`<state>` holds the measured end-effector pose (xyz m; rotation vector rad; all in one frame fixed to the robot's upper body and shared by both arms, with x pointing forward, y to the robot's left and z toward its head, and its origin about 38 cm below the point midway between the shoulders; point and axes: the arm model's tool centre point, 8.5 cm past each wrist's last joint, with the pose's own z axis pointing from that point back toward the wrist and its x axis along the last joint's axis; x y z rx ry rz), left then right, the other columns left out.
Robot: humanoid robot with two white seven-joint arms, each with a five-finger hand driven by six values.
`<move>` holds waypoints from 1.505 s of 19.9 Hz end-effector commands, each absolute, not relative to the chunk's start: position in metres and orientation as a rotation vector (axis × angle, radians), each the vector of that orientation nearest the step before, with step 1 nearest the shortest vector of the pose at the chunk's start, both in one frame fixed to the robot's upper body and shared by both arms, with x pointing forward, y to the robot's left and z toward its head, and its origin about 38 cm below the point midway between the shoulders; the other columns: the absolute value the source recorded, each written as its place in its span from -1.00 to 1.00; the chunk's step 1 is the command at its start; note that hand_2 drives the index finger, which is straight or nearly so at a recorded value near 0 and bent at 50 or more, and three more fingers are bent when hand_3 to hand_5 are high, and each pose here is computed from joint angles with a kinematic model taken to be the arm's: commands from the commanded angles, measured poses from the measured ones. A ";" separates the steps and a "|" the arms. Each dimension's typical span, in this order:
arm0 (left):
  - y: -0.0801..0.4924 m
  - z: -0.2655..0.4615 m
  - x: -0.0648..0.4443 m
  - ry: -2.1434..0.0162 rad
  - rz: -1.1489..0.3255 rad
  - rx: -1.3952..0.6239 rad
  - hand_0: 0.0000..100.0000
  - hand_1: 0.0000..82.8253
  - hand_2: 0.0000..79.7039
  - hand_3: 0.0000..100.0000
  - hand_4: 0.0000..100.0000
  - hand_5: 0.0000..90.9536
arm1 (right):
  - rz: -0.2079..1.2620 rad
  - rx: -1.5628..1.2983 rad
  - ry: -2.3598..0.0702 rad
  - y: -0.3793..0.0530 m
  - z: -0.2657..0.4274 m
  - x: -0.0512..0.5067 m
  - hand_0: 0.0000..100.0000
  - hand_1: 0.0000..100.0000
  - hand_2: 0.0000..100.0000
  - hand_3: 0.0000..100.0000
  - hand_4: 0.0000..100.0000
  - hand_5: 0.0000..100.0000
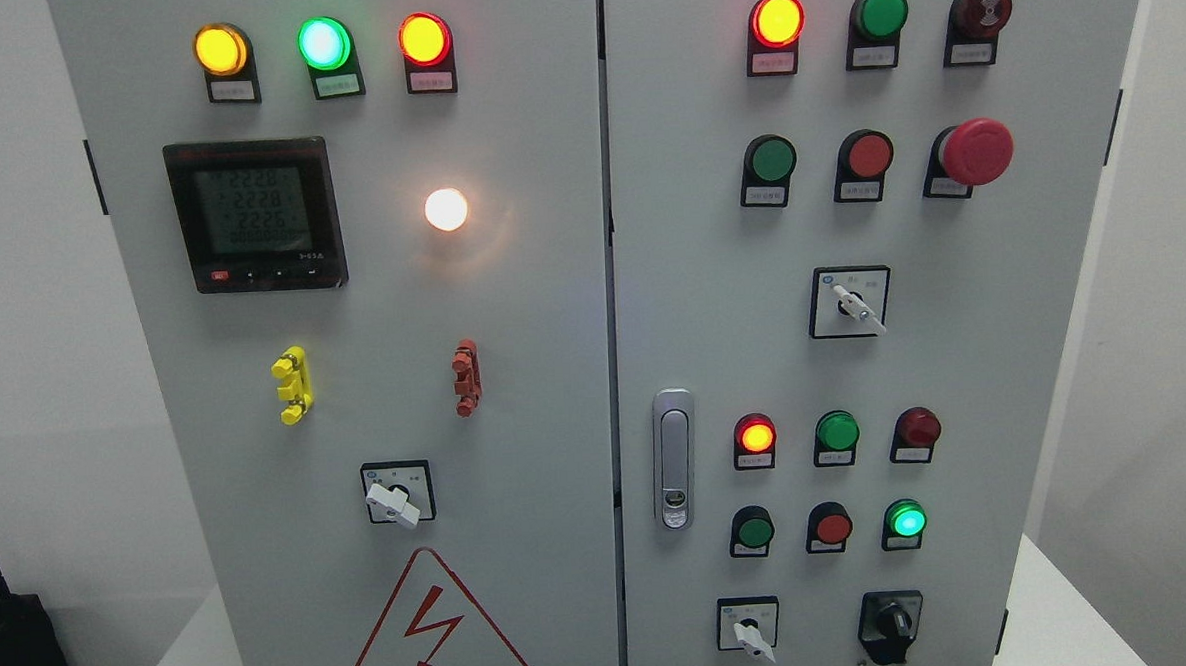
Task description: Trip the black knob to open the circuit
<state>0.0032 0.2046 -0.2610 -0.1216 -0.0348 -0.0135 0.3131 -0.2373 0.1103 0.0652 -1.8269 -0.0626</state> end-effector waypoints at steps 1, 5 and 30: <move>0.205 -0.262 0.012 -0.059 -0.015 -0.120 -0.76 -0.06 -1.00 -1.00 -1.00 -1.00 | -0.017 0.095 -1.842 -0.233 0.115 0.288 -1.00 -0.72 -1.00 -0.68 -0.80 -0.64; 0.205 -0.262 0.012 -0.059 -0.015 -0.120 -0.76 -0.06 -1.00 -1.00 -1.00 -1.00 | -0.011 0.093 -1.853 -0.233 0.115 0.281 -1.00 -0.84 -1.00 -1.00 -1.00 -1.00; 0.206 -0.262 0.013 -0.062 -0.015 -0.118 -0.76 -0.06 -1.00 -1.00 -1.00 -1.00 | -0.007 0.093 -1.851 -0.233 0.111 0.276 -1.00 -0.99 -1.00 -1.00 -1.00 -1.00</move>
